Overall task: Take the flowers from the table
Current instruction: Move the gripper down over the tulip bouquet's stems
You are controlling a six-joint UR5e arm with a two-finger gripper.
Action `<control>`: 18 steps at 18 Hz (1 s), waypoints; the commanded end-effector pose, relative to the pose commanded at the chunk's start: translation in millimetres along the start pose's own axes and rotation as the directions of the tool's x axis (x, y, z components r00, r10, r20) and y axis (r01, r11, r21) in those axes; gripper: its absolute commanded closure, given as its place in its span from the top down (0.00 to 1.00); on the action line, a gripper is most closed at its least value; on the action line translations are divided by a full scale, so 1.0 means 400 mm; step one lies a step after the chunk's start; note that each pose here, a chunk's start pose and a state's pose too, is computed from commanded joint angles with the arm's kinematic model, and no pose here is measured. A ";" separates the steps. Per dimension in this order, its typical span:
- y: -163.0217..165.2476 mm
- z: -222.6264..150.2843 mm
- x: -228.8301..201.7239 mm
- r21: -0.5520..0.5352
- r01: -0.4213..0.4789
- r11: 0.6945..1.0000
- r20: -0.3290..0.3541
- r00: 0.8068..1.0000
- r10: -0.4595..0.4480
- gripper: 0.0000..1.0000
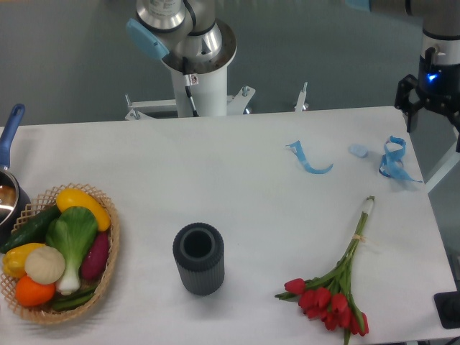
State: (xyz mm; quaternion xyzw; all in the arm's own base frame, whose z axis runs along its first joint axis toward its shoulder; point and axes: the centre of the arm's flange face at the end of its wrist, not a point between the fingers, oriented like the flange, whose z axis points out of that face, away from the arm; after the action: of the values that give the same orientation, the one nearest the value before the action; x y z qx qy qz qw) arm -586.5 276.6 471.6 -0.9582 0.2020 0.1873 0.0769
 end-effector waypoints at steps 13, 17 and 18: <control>-0.040 0.045 0.005 0.147 0.170 0.974 0.006 0.985 -0.173 1.00; -0.115 0.119 0.008 0.168 0.288 0.943 -0.006 0.957 -0.291 1.00; -0.138 0.142 0.007 0.174 0.304 0.937 -0.020 0.952 -0.306 1.00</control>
State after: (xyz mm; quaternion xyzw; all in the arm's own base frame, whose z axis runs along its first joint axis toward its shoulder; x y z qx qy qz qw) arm -580.0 338.3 422.4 -0.9668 0.0664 0.1583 0.1894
